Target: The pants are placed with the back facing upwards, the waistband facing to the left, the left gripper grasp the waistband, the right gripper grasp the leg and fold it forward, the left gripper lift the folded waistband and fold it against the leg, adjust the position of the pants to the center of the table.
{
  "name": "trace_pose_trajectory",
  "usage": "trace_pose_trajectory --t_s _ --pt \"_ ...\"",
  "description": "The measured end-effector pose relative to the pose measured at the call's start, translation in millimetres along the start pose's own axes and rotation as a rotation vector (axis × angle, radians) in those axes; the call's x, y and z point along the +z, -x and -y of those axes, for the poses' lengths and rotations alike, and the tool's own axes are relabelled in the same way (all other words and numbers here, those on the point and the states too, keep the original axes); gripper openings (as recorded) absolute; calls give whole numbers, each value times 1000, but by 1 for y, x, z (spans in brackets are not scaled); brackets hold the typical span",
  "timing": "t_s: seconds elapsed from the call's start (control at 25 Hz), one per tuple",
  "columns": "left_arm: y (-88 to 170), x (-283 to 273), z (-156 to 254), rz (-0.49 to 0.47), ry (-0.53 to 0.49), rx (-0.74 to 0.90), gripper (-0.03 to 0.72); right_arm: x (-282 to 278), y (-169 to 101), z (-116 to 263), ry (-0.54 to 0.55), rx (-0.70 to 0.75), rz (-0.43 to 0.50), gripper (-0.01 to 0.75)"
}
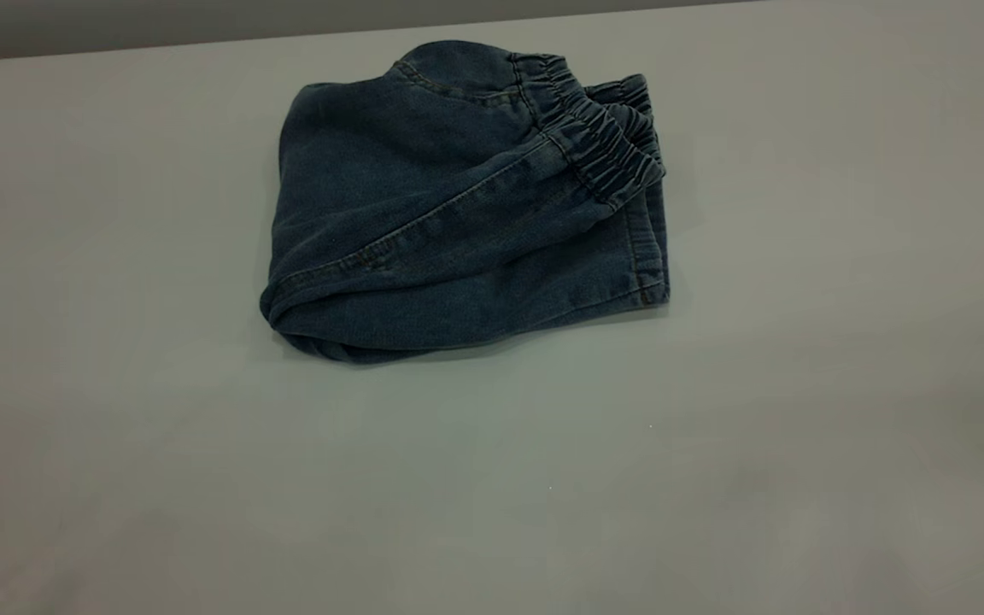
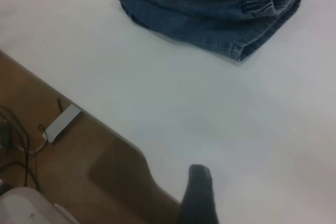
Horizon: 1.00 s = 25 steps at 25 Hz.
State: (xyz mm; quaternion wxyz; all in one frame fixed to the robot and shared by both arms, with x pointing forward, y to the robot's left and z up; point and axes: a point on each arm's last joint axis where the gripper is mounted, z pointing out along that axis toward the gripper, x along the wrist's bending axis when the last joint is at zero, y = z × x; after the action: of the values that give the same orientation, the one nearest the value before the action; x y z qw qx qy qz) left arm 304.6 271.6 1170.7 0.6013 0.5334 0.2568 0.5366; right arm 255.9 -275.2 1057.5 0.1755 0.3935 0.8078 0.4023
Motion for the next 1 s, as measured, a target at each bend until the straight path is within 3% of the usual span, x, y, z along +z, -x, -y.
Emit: trace_pose_trajectory --t_s 0.12,0.2,0.32,0.4,0.56,0.72,0.88,1.0 --pt "11 -2 -2 142 -33 138 499 0 0 0 0 0 0 531" --pt "19 -5 5 255 -116 231 499 0 0 0 0 0 0 531" --pt "26 -12 20 375 -300 245 499 0 0 0 0 0 0 531" --pt "29 -20 34 426 -480 176 498 0 0 0 0 0 0 531" --pt "28 -36 54 400 -811 15 498 0 0 0 0 0 0 531" --pt "30 -51 76 343 -1068 -141 498 0 0 0 0 -1 0 531" --pt "36 -60 96 304 -1198 -255 498 0 0 0 0 -1 1 531" --pt "38 -59 102 291 -1195 -267 498 0 0 0 0 0 1 531"
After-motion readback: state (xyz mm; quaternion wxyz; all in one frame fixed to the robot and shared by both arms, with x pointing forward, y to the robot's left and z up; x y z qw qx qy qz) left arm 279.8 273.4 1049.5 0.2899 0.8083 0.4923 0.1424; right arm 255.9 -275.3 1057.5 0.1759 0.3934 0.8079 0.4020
